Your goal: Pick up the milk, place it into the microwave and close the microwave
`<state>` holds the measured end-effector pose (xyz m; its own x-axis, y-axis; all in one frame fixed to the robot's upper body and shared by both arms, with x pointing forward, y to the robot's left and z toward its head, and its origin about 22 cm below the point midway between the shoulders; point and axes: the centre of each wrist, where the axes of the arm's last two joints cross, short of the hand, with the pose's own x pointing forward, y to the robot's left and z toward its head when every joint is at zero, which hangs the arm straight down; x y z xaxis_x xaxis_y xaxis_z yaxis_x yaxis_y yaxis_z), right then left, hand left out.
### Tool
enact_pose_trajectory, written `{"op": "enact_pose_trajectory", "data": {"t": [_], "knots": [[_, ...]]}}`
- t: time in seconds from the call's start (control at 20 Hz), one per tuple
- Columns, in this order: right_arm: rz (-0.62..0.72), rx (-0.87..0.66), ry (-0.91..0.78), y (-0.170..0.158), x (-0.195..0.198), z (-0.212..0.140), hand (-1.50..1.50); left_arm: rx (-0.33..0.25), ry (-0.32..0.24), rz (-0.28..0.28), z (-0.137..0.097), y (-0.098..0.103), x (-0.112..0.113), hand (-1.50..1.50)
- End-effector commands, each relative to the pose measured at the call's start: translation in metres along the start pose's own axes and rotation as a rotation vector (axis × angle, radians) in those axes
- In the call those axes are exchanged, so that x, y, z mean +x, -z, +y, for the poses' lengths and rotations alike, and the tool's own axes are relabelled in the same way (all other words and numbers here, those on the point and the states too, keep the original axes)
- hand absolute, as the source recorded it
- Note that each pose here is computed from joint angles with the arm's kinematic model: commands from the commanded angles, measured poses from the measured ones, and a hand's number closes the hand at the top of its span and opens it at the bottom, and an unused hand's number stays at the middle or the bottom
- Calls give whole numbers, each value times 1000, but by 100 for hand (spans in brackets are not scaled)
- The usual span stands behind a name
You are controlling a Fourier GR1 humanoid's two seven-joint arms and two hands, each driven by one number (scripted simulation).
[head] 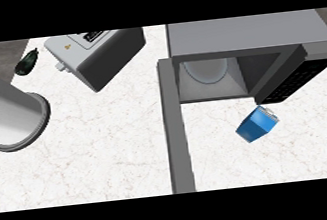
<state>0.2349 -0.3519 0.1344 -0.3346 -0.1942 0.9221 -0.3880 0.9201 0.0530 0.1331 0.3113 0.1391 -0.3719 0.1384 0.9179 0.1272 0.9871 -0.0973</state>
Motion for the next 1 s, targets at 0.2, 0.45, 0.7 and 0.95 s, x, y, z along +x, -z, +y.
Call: {"op": "enact_pose_trajectory", "data": {"t": [0.2, 0.45, 0.7, 0.95], "knots": [[98, -32, -27, -18, -48, -10, -150, -5, -14, -8, 15, -18, 22, -150], [164, -130, -97, -20, -72, -22, -150, -2, -5, -7, 6, -41, 22, -150], [228, -138, -114, -41, -123, -16, -150, -32, 3, -18, 11, -42, 29, -150], [256, -146, -138, -55, -138, -22, -150, -30, -1, -7, 16, -37, 20, -150]]}}
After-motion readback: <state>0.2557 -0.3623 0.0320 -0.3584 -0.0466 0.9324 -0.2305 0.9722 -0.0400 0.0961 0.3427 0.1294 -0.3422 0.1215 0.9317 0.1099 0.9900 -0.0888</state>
